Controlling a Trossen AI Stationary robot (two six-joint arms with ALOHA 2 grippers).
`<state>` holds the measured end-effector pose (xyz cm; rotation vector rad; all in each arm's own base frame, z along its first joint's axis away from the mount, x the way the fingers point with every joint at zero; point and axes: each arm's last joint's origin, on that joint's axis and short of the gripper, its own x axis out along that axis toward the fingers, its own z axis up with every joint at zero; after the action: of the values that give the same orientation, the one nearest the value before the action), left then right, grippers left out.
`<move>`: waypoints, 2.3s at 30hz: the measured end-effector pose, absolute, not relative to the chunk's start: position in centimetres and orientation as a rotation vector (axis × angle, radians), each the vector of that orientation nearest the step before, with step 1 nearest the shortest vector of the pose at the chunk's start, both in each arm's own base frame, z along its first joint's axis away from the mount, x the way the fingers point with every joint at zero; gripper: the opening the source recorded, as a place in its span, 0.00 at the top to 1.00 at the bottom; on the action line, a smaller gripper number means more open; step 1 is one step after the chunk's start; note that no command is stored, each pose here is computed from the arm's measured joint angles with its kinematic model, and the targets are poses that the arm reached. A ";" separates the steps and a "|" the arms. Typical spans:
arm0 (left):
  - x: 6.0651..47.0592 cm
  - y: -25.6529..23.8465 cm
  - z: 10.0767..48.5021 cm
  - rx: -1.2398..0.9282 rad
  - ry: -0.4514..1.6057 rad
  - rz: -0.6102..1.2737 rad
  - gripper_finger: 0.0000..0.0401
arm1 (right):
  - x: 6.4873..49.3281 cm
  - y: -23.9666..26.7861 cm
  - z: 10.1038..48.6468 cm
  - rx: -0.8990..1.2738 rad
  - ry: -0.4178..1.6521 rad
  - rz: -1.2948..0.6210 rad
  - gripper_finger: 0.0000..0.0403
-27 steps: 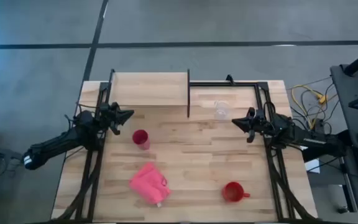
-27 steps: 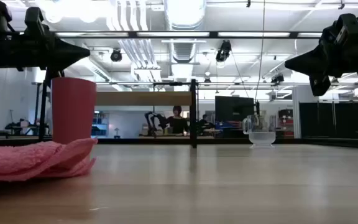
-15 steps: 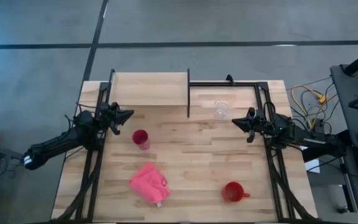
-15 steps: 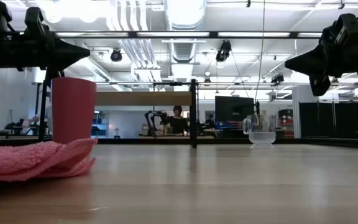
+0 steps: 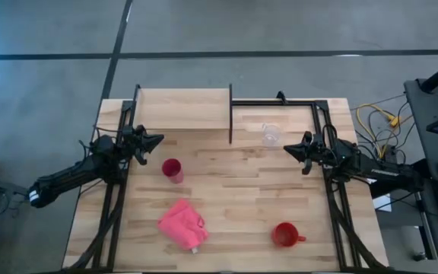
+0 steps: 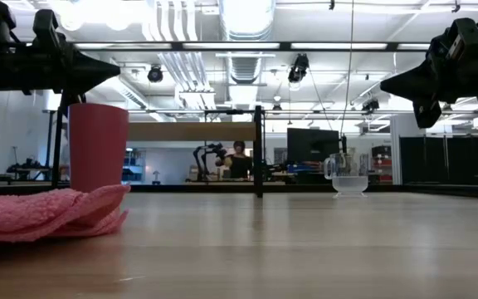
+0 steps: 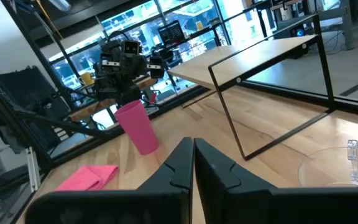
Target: Stack small to large cups/mugs on shelf
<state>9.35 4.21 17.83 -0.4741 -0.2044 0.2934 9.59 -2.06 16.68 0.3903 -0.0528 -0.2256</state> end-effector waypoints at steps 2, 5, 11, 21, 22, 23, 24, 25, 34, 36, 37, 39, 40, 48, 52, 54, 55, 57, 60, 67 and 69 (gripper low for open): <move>9.4 4.2 17.8 -0.474 -0.204 0.294 1.00 | 9.6 -2.1 16.7 0.390 -0.053 -0.226 0.98; 9.4 4.2 17.8 -0.475 -0.204 0.294 1.00 | 9.6 -2.1 16.7 0.390 -0.053 -0.226 0.98; 9.4 4.2 17.8 -0.475 -0.204 0.293 1.00 | 9.6 -2.1 16.7 0.390 -0.053 -0.226 0.98; 9.4 4.2 17.8 -0.475 -0.204 0.293 1.00 | 9.6 -2.1 16.7 0.390 -0.053 -0.226 0.98; 9.4 4.2 17.8 -0.474 -0.204 0.293 1.00 | 9.6 -2.1 16.7 0.390 -0.053 -0.226 0.98; 9.4 4.2 17.8 -0.474 -0.204 0.293 1.00 | 9.6 -2.1 16.7 0.390 -0.053 -0.226 0.98; 9.4 4.2 17.8 -0.475 -0.204 0.293 1.00 | 9.6 -2.1 16.7 0.390 -0.053 -0.226 0.98; 9.4 4.2 17.8 -0.474 -0.204 0.293 1.00 | 9.6 -2.1 16.7 0.390 -0.053 -0.226 0.98; 9.4 4.2 17.8 -0.475 -0.204 0.293 1.00 | 9.6 -2.1 16.7 0.390 -0.053 -0.226 0.98; 9.4 4.2 17.8 -0.474 -0.204 0.293 1.00 | 9.6 -2.1 16.7 0.390 -0.053 -0.226 0.98; 9.4 4.2 17.8 -0.475 -0.204 0.293 1.00 | 9.6 -2.1 16.7 0.390 -0.053 -0.226 0.98; 9.4 4.2 17.8 -0.474 -0.204 0.293 1.00 | 9.6 -2.1 16.7 0.390 -0.053 -0.226 0.98; 9.4 4.2 17.8 -0.475 -0.204 0.293 1.00 | 9.6 -2.1 16.7 0.390 -0.053 -0.226 0.98; 9.4 4.2 17.8 -0.474 -0.204 0.293 1.00 | 9.6 -2.0 16.7 0.443 -0.056 -0.221 0.98; 9.4 4.2 17.8 -0.474 -0.205 0.294 1.00 | 9.6 -2.0 16.7 0.436 -0.054 -0.221 0.98; 9.4 4.2 17.8 -0.474 -0.204 0.294 1.00 | 9.6 -2.0 16.7 0.436 -0.054 -0.221 0.98; 9.4 4.2 17.8 -0.474 -0.204 0.294 1.00 | 9.6 -2.0 16.7 0.452 -0.056 -0.221 0.98; 9.4 4.2 17.8 -0.474 -0.204 0.294 1.00 | 9.6 -2.1 16.6 0.480 -0.059 -0.223 0.98; 9.4 4.2 17.8 -0.474 -0.205 0.294 1.00 | 9.6 -2.2 16.7 0.500 -0.074 -0.254 0.98; 9.4 4.2 17.8 -0.474 -0.204 0.294 1.00 | 9.6 -2.2 16.9 0.526 -0.105 -0.268 0.98; 9.4 4.2 17.8 -0.474 -0.205 0.294 1.00 | 9.6 -2.2 16.9 0.534 -0.105 -0.268 0.98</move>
<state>9.35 4.21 17.83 -0.4740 -0.2046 0.2940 9.59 -2.21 16.91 0.5336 -0.1052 -0.2681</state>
